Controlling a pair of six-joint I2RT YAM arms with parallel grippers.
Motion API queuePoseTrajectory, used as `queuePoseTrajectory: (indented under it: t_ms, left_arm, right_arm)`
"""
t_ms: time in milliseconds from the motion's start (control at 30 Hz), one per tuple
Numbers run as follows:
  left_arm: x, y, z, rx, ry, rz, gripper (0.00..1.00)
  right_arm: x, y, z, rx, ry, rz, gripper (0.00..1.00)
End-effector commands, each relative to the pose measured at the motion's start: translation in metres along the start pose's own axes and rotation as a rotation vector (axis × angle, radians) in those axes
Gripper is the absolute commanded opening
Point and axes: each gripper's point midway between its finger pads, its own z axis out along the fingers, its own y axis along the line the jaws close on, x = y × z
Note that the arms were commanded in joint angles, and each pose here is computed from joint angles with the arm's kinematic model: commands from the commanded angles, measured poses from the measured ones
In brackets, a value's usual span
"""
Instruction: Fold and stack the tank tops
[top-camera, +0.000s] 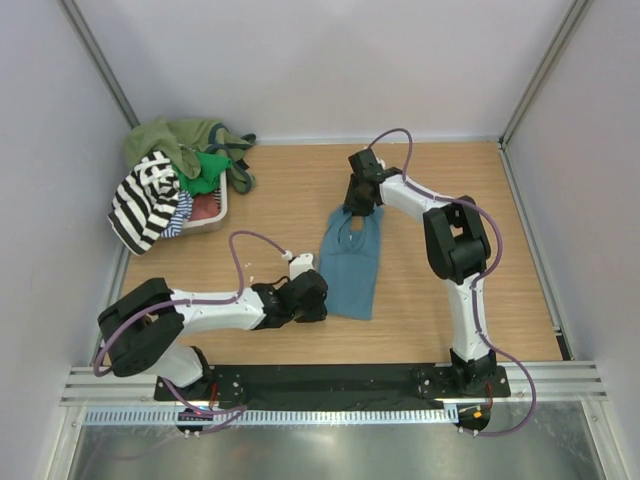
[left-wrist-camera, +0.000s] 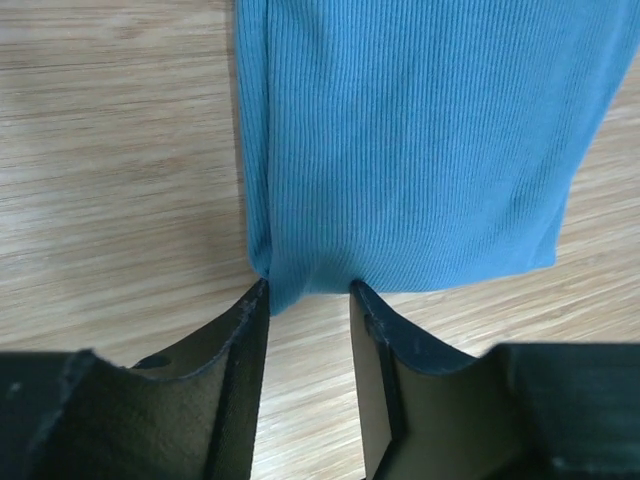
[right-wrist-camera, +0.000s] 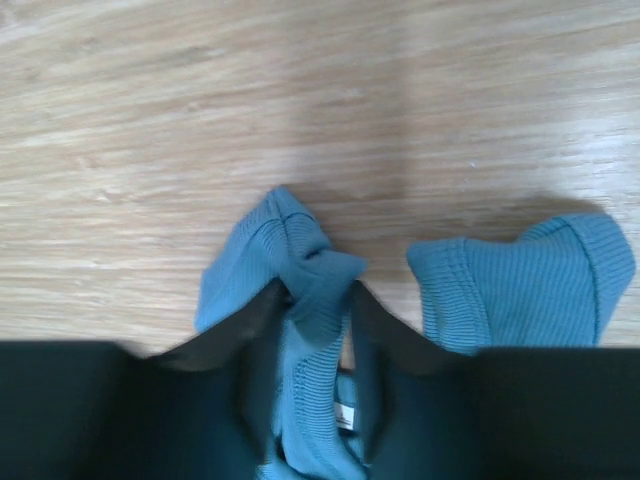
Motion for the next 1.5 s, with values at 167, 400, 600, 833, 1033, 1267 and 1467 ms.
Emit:
queuePoseTrajectory:
  t_ms: [167,400,600,833,1033,1267,1467]
  left_arm:
    - [-0.001,-0.005,0.004,0.019,0.002,0.015,0.08]
    - [0.003,-0.004,0.004,0.021,0.02,0.018,0.0]
    - [0.005,-0.001,0.004,0.013,0.025,0.017,0.0]
    - [0.006,0.002,0.005,0.001,0.023,0.015,0.0]
    - [0.002,0.006,0.0,-0.022,0.008,0.016,0.01]
    - [0.0,0.007,-0.009,-0.021,0.007,0.01,0.04]
    - [-0.003,0.009,-0.02,0.004,-0.012,-0.003,0.24]
  right_arm:
    - [-0.033,0.023,-0.001,-0.05,-0.086,0.0,0.16]
    - [-0.049,0.04,0.008,-0.114,-0.125,-0.046,0.06]
    - [-0.074,0.054,0.007,-0.154,-0.172,-0.057,0.15]
    - [-0.082,0.073,-0.01,-0.239,-0.176,-0.077,0.53]
    - [-0.084,0.074,-0.049,-0.262,-0.187,-0.098,0.54]
    - [-0.044,0.049,-0.117,-0.223,-0.173,-0.16,0.51]
    - [0.043,0.004,-0.149,-0.176,-0.09,-0.185,0.54]
